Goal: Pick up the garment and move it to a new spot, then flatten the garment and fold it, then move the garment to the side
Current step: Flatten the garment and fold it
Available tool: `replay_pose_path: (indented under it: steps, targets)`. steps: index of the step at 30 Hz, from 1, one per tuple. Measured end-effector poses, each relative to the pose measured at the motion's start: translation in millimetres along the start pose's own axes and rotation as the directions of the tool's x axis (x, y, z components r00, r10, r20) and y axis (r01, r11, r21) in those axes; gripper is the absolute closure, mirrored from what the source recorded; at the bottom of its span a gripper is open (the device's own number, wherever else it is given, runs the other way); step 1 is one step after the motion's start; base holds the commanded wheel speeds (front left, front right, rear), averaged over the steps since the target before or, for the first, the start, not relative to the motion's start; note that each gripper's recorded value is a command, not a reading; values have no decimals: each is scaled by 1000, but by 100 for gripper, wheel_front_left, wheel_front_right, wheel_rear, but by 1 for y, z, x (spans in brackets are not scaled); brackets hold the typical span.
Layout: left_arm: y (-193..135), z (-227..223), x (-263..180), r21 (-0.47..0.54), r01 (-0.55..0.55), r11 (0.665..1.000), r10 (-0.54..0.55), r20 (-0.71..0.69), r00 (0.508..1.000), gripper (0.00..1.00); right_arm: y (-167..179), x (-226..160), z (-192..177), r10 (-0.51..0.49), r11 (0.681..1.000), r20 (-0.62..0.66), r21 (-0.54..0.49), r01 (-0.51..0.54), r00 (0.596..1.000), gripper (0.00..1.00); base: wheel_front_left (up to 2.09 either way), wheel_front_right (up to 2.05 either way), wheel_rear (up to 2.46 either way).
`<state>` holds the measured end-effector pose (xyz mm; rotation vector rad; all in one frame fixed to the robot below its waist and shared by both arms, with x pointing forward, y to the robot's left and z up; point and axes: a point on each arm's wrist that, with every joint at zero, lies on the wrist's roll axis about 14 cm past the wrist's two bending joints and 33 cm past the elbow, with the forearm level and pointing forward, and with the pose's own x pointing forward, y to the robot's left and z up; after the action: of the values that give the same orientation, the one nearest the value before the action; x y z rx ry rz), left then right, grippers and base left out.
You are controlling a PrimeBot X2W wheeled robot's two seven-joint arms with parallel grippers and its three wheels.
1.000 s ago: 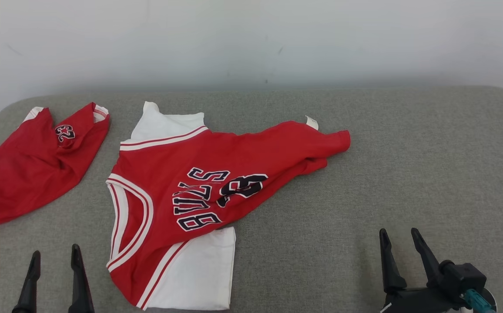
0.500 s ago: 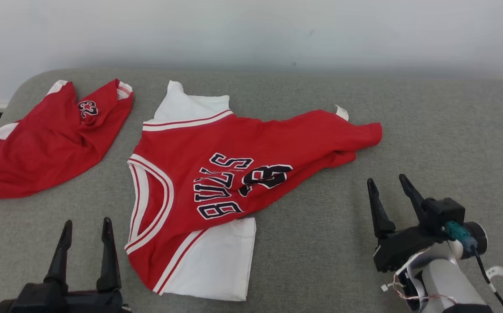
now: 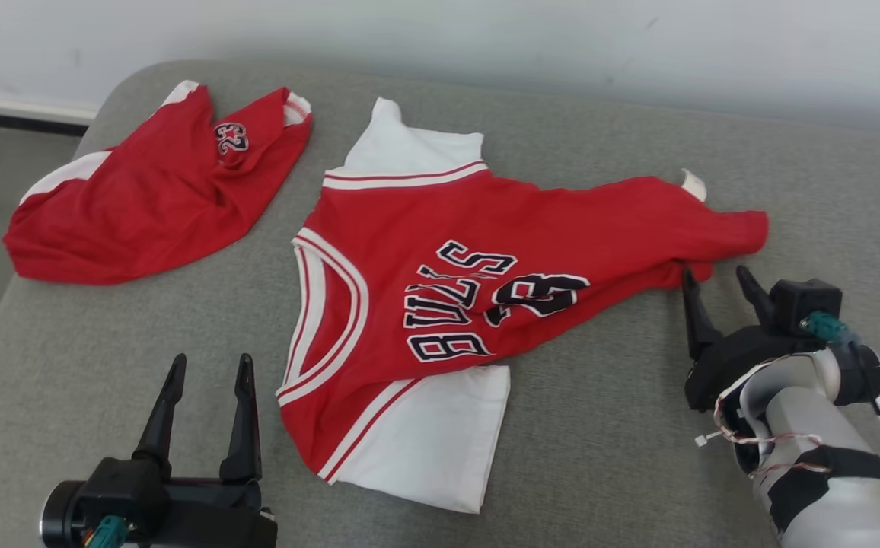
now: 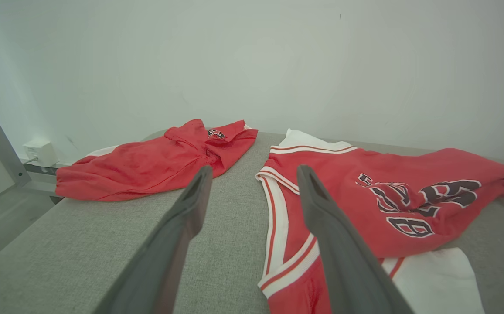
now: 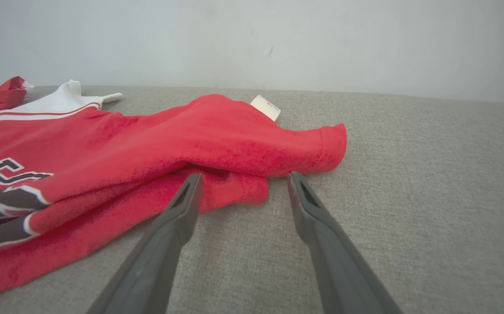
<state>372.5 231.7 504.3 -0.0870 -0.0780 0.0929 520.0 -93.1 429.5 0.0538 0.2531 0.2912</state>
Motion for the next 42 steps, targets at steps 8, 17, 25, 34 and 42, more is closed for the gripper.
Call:
replay_pose_path:
  steps: [8, 17, 25, 34, 42]
  targets:
    - [7, -9, -2, 3, -23, 1000, 24, -32, 999, 0, 5, 23, -23, 3, 999, -93, 33, 0, 996, 0, 0, 0, 0]
    - [12, -11, -1, 7, -37, 999, 37, -38, 999, 0, 10, 30, -13, 10, 998, -64, 57, -7, 998, 100, 0, 0, 0]
    - [15, -10, -6, 12, -39, 999, 40, -35, 999, 0, -20, -12, 16, -40, 999, 94, 17, 38, 995, 100, 0, 0, 0]
    - [5, -3, -5, 14, -3, 1000, 3, -8, 1000, 0, -85, -87, 31, -203, 979, 195, 15, 204, 960, 100, 0, 0, 0]
    - [-8, 1, -3, 9, 35, 999, -35, 9, 999, 0, -105, -135, 35, -290, 956, 196, 23, 291, 937, 100, 0, 0, 0]
